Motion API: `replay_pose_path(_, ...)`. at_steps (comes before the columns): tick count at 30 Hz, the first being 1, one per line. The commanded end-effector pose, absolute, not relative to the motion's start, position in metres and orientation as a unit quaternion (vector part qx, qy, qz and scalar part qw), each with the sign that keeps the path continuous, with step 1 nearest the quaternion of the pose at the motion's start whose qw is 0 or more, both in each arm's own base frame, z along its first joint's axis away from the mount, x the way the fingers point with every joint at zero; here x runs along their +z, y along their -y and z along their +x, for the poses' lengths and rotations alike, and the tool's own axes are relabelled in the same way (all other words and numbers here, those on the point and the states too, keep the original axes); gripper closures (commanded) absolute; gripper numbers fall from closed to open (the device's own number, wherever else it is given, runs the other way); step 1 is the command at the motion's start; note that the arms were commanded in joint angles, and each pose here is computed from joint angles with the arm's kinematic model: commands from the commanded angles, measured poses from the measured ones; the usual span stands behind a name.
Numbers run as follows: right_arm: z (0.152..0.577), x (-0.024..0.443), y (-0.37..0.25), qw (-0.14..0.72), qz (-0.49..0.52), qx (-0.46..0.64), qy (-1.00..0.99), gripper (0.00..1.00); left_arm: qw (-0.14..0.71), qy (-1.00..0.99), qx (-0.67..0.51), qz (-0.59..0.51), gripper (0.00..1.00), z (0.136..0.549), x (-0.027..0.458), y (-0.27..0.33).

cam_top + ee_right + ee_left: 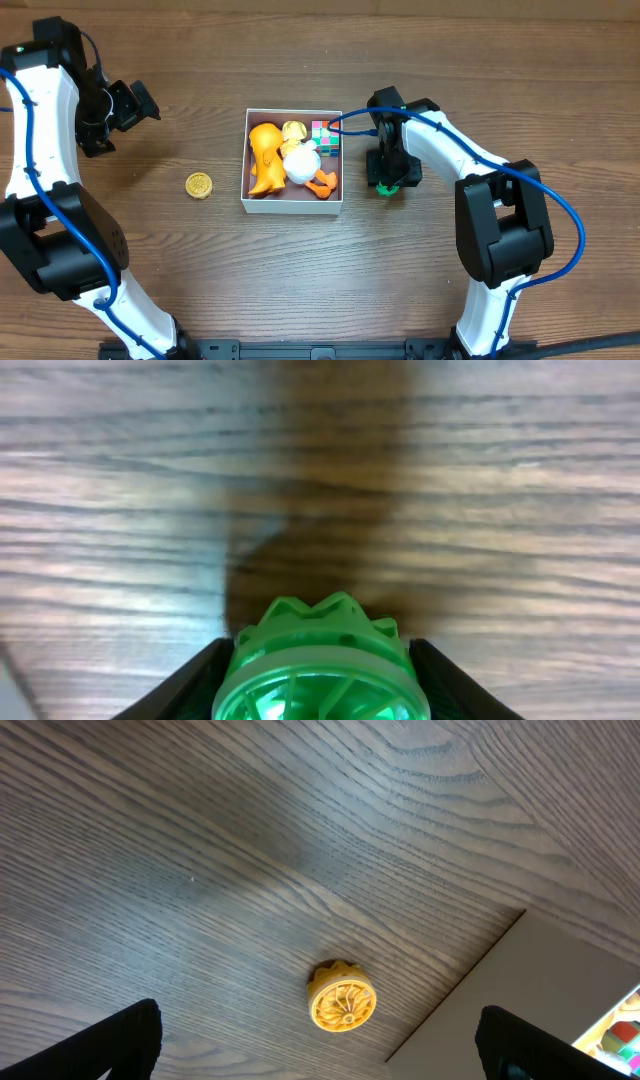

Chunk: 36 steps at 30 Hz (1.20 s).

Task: Pack container
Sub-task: 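Carry the green disc into the box's front right area with the right gripper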

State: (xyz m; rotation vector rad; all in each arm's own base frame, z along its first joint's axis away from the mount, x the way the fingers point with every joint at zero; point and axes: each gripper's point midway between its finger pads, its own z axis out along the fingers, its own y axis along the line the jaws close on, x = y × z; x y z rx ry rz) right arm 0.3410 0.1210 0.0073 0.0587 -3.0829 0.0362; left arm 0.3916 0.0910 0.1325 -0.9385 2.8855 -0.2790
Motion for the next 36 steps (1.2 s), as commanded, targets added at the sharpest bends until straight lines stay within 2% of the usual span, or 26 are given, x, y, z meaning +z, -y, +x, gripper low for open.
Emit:
replay_pose_path(1, 0.369, 0.041, -0.129, -0.015, 0.022, 0.007, 1.000, 0.47, 0.044, -0.949, -0.086, -0.301, 0.00, 0.390, 0.129, -0.093)
replay_pose_path(8, 0.388, 0.106, -0.133, -0.041, 0.023, 0.010, 0.999, 0.47, 0.046, -0.949, -0.078, -0.301, 0.00, 0.390, 0.129, -0.096)
replay_pose_path(15, 0.384, 0.156, -0.165, -0.061, 0.054, -0.017, 0.997, 0.47, 0.046, -0.950, -0.073, -0.301, 0.00, 0.389, 0.129, -0.098)
replay_pose_path(27, 0.343, 0.158, -0.262, -0.077, 0.170, -0.045, 0.981, 0.45, 0.045, -0.950, -0.073, -0.301, 0.00, 0.389, 0.129, -0.097)
replay_pose_path(31, 0.339, 0.152, -0.269, -0.075, 0.180, -0.038, 0.980, 0.44, 0.045, -0.950, -0.073, -0.301, 0.00, 0.389, 0.129, -0.097)
replay_pose_path(36, 0.337, 0.123, -0.268, -0.049, 0.181, -0.024, 0.982, 0.44, 0.045, -0.950, -0.073, -0.301, 0.00, 0.389, 0.129, -0.097)
